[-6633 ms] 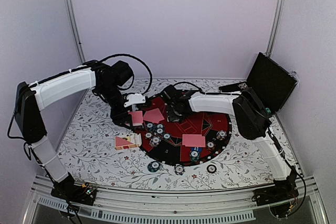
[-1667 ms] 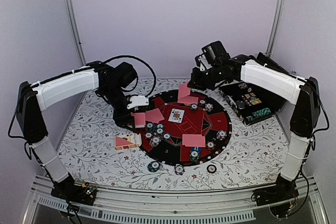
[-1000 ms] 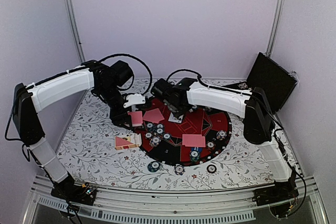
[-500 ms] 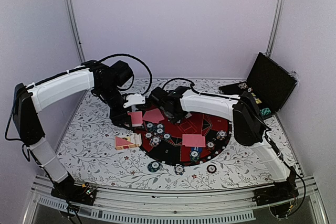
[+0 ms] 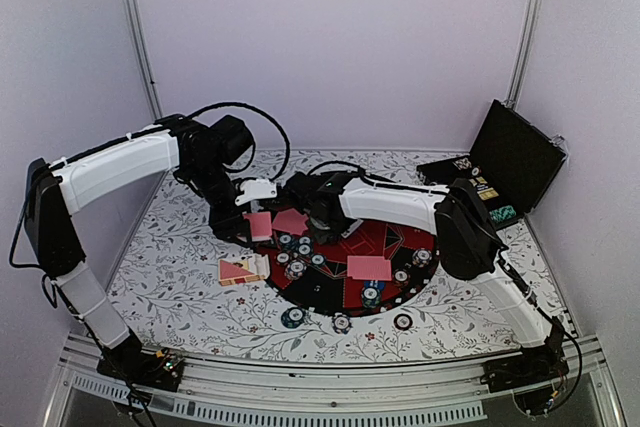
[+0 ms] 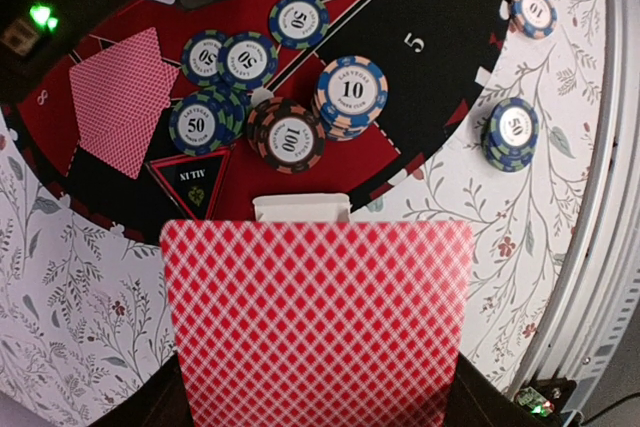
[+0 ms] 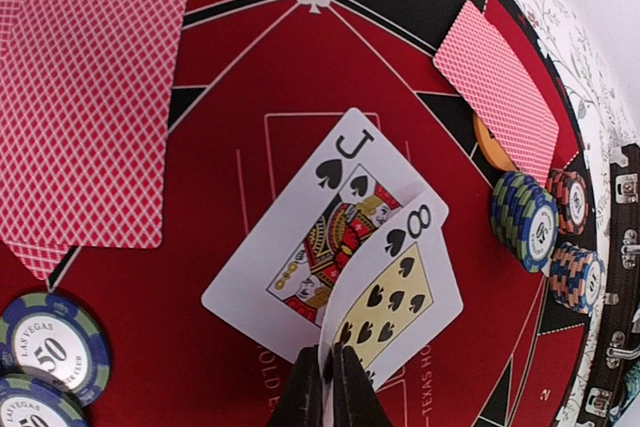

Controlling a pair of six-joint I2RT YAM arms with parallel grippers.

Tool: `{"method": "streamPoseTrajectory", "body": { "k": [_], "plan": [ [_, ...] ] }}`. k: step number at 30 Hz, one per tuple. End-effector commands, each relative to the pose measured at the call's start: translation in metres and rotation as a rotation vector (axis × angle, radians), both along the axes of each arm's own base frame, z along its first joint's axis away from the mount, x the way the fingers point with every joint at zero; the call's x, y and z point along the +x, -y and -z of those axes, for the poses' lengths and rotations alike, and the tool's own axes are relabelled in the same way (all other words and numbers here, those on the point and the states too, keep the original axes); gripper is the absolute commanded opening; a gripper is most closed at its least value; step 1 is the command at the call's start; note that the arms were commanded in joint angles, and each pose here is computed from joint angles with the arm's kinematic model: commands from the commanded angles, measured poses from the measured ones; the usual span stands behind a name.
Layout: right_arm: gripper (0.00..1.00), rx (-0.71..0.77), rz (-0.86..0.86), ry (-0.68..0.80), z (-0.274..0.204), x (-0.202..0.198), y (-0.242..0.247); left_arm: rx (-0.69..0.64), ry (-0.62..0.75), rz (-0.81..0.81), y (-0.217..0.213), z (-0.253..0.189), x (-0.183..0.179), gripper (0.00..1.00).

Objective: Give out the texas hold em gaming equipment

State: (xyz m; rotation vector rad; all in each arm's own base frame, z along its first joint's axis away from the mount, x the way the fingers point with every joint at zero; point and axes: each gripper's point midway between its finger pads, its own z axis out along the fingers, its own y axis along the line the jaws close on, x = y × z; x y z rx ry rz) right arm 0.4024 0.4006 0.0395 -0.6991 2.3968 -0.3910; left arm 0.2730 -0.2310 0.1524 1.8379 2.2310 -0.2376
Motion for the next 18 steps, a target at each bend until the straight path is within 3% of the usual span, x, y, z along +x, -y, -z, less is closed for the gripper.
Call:
{"method": "streamPoseTrajectory", "body": {
  "k": [1, 4, 9, 15, 18],
  "plan": [
    [0.19, 0.093, 0.006, -0.040, 0.008, 0.002, -0.014, -0.020, -0.001, -0.002, 0.001, -0.008, 0.001, 0.00],
    [0.27, 0.112, 0.035, -0.063, 0.010, 0.004, -0.008, -0.022, 0.001, -0.003, 0.002, -0.009, 0.002, 0.00],
    [0.30, 0.214, 0.068, -0.134, 0.010, 0.003, -0.007, -0.023, 0.001, -0.001, 0.002, -0.009, 0.002, 0.00],
    [0.33, 0.470, 0.066, -0.206, -0.034, 0.004, -0.014, -0.022, 0.002, -0.002, 0.002, -0.009, 0.002, 0.00],
    [0.43, 0.615, 0.056, -0.255, -0.059, 0.002, -0.017, -0.024, 0.007, -0.003, 0.002, -0.010, 0.002, 0.00]
  ]
}}
